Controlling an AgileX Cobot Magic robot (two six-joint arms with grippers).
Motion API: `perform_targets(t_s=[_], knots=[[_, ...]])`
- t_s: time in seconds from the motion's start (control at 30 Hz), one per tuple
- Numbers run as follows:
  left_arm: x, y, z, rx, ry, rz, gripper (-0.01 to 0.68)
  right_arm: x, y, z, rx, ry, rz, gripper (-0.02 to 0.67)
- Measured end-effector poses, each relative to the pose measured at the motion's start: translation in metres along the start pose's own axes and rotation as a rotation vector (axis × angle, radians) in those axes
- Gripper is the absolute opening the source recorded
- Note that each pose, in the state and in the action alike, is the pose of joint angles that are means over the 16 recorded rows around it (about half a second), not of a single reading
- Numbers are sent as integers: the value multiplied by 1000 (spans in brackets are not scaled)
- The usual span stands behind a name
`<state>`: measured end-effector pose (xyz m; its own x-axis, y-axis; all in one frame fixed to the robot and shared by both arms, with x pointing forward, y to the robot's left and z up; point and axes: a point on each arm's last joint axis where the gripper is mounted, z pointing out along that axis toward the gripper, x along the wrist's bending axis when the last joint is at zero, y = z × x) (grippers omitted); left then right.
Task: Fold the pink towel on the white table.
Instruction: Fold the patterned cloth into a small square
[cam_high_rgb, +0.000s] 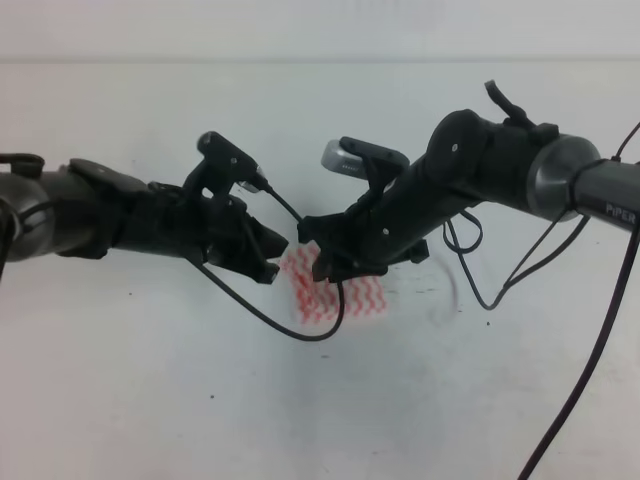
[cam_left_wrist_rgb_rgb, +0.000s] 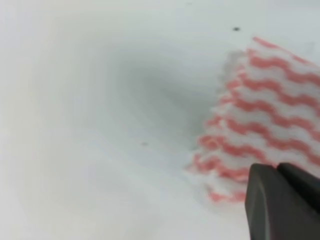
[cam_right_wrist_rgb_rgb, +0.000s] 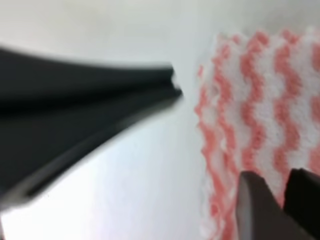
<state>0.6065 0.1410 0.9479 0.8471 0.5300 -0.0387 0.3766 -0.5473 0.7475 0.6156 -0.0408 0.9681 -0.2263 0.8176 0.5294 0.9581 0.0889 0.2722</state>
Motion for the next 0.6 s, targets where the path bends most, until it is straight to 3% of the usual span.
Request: perform_targets(t_s=[0.27,0.6], knots=[[3,12,-14,-29,84,25,0,0,-5,-1,45,-14,-20,6],[4,18,-22,-45,113,29,0,7,-12,4,92,-12,-35,2]])
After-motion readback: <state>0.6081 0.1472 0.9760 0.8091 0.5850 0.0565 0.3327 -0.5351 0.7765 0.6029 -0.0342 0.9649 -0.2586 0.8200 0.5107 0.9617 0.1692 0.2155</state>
